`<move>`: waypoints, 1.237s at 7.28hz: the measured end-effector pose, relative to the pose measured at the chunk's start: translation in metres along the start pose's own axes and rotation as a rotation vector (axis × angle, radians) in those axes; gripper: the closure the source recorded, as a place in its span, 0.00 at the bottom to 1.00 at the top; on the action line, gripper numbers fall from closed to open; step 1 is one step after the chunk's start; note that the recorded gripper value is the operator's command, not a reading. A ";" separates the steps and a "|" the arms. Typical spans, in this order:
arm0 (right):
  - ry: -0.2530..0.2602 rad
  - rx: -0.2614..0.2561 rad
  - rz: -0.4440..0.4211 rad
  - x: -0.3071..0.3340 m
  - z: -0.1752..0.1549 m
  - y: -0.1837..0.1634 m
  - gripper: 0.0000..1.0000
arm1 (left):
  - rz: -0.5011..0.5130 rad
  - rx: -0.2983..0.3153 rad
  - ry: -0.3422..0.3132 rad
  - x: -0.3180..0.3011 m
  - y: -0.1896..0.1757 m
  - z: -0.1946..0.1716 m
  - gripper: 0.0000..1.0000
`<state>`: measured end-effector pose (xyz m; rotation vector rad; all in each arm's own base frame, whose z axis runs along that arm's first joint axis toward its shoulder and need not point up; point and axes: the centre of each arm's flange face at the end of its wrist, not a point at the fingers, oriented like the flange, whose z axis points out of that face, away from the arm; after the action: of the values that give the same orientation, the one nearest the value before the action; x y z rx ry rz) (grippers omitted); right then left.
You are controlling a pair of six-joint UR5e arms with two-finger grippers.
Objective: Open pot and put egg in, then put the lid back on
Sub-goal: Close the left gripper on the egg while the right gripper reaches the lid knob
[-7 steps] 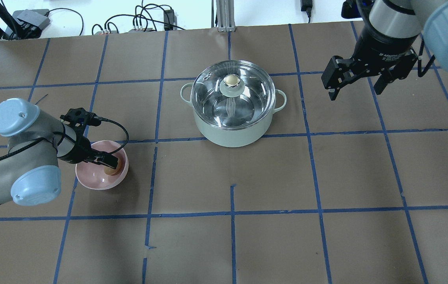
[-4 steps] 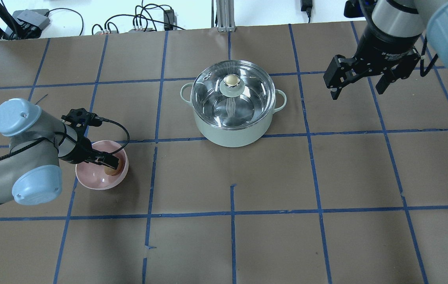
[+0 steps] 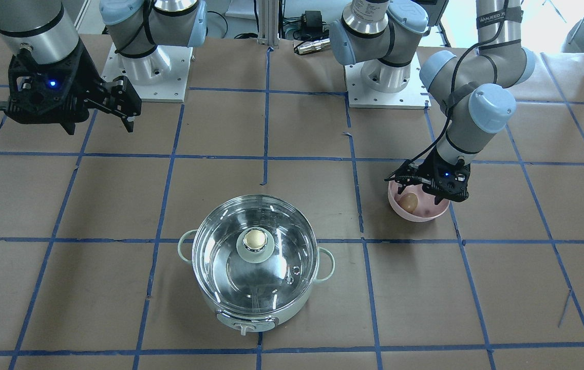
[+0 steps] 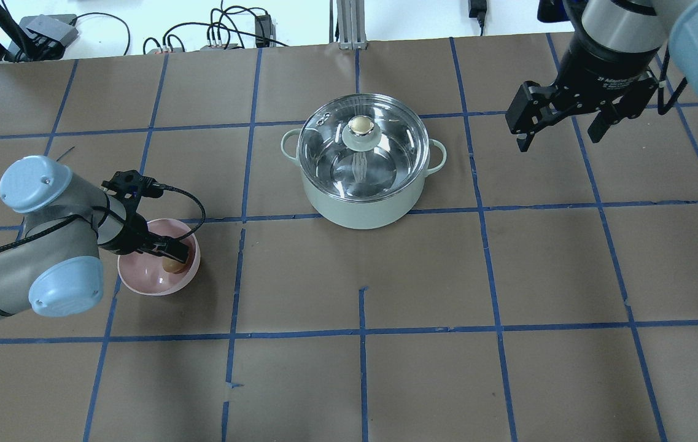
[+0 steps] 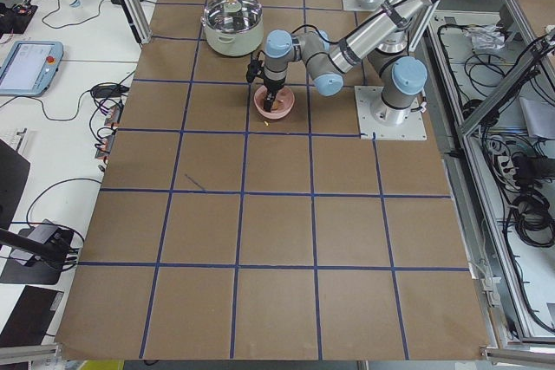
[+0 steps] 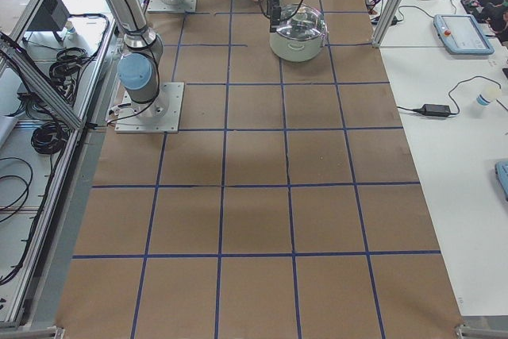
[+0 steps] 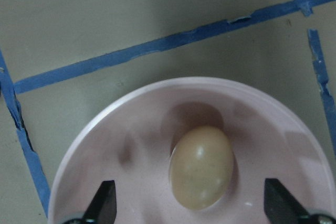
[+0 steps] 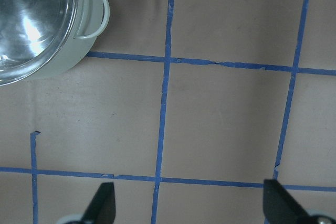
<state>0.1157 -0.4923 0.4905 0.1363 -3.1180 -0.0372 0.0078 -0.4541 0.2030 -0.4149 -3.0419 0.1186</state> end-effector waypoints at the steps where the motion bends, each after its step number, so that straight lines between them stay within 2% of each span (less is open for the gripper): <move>1: -0.001 0.008 0.008 -0.003 -0.002 0.000 0.00 | 0.006 -0.003 0.002 0.002 -0.002 0.005 0.02; 3: -0.048 0.056 0.052 -0.014 -0.012 -0.004 0.00 | 0.014 -0.008 0.006 0.005 -0.004 0.010 0.05; 4: -0.074 0.092 0.044 -0.034 -0.019 -0.015 0.00 | 0.015 -0.008 0.008 0.005 -0.005 0.011 0.07; 6: -0.094 0.129 0.032 -0.111 -0.018 -0.053 0.00 | 0.014 -0.009 0.012 0.006 -0.005 0.013 0.07; 9: -0.117 0.170 0.071 -0.192 0.031 -0.093 0.00 | 0.018 0.004 0.004 0.003 -0.008 0.019 0.07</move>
<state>0.3148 -0.5675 0.4532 0.0259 -3.2362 0.2291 0.0012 -0.4623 0.1848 -0.4414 -3.0341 0.1249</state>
